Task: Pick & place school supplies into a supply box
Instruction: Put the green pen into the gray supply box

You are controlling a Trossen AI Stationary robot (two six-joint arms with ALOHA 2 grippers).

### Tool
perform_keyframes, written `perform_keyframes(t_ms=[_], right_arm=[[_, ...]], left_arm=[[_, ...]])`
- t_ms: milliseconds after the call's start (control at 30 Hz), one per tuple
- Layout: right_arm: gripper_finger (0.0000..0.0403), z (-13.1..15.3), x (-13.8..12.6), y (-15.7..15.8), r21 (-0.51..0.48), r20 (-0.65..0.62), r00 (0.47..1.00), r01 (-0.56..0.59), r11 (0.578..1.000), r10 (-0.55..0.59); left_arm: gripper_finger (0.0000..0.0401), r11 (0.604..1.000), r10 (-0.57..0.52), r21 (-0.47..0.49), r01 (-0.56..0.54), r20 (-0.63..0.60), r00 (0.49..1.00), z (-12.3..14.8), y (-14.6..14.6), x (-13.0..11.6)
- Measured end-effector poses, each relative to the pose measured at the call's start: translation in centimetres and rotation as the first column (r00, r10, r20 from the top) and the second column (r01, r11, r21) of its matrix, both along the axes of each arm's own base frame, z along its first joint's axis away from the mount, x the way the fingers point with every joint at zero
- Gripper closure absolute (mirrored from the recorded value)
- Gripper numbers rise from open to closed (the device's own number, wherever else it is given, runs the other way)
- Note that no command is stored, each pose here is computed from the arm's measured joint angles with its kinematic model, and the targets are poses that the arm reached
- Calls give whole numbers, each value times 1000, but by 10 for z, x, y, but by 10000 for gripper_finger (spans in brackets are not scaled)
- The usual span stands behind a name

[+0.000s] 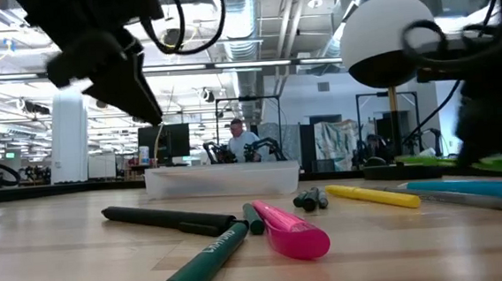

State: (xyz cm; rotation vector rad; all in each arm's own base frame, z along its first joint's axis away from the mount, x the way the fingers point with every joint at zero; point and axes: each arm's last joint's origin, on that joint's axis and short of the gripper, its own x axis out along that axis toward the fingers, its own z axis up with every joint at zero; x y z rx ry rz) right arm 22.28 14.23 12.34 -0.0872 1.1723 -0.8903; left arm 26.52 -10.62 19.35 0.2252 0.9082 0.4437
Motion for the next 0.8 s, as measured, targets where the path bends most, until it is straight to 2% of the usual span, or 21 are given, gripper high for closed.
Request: perform_keyframes(t_ms=[133,300,500,633,800], right_arm=[[395,12,22,-10,-67,-11,995,-95,993,95],[395,32,56,-30,-148,-49,982,-190,971,184],[394,46,99,-64,-138,-94,945,-323,936,312],[394,52,128,-87,-96,-35,904,-427,899,426],[394,61,153,-107,-78,110,831,-540,838,545]], left_arm=[[253,996,75,57,-73,-42,996,-4,7,-9],[253,995,52,84,-50,-21,998,-18,1,-18],[253,996,55,64,-59,54,997,-36,-7,-30],[253,996,54,71,-61,92,994,-39,-14,-37],[253,993,40,101,-54,131,991,-39,-24,-46]])
